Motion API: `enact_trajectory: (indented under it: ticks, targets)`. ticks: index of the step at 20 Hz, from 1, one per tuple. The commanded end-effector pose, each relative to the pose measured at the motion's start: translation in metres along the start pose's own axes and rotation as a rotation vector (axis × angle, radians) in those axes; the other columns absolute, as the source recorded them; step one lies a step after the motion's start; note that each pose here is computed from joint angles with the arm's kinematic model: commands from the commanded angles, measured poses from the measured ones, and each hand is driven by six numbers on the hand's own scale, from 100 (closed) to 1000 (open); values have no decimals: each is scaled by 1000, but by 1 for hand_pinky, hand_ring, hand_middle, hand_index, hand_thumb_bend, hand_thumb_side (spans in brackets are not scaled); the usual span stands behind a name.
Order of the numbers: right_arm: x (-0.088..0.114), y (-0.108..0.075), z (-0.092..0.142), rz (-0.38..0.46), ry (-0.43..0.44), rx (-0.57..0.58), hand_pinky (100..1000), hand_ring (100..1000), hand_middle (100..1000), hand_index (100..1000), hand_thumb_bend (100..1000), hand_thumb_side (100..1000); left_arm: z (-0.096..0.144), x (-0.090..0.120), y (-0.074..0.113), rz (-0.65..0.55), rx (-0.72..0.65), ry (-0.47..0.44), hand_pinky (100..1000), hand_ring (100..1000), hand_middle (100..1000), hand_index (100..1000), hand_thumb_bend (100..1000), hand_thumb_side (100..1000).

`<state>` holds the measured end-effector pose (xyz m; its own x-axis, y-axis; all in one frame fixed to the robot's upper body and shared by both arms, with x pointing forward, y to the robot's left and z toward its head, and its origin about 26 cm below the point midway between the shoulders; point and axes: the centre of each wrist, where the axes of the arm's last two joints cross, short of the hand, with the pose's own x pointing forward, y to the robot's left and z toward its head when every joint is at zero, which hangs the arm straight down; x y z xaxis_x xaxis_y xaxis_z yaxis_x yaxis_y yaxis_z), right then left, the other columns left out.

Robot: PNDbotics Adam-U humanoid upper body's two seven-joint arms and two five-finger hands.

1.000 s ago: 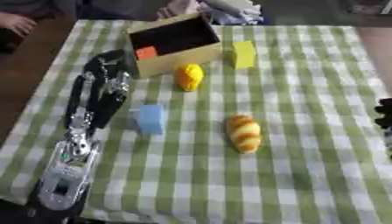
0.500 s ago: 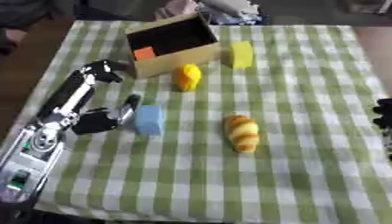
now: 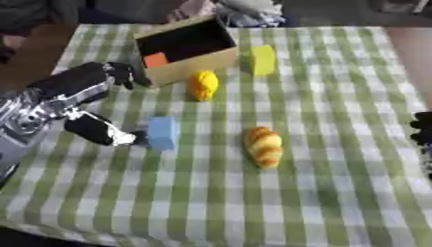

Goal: Pick up objects on the table and place them in the box.

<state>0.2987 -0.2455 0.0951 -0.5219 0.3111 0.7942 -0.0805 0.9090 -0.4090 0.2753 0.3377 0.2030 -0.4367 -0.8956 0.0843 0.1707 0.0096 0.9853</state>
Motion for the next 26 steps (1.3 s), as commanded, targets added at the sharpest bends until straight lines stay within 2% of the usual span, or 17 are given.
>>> enact_trajectory:
  ticks: [1,7,13,26]
  targets:
    - [4,-4,-3,16,-20,13,678,739,710,936,100,470,2,3,18,-78,-67,-18,787,759,788,880,622,471]
    - [4,-3,-3,15,-20,20,678,739,710,936,100,470,-5,10,25,-112,-167,-38,782,757,783,872,638,491]
    - [4,-2,-3,13,-21,25,678,738,710,936,100,470,-18,9,16,-97,-242,-28,775,744,768,862,632,529]
    - [4,-1,-2,5,-20,29,678,738,710,936,100,470,-45,-6,3,-67,-236,39,758,717,745,852,594,535]
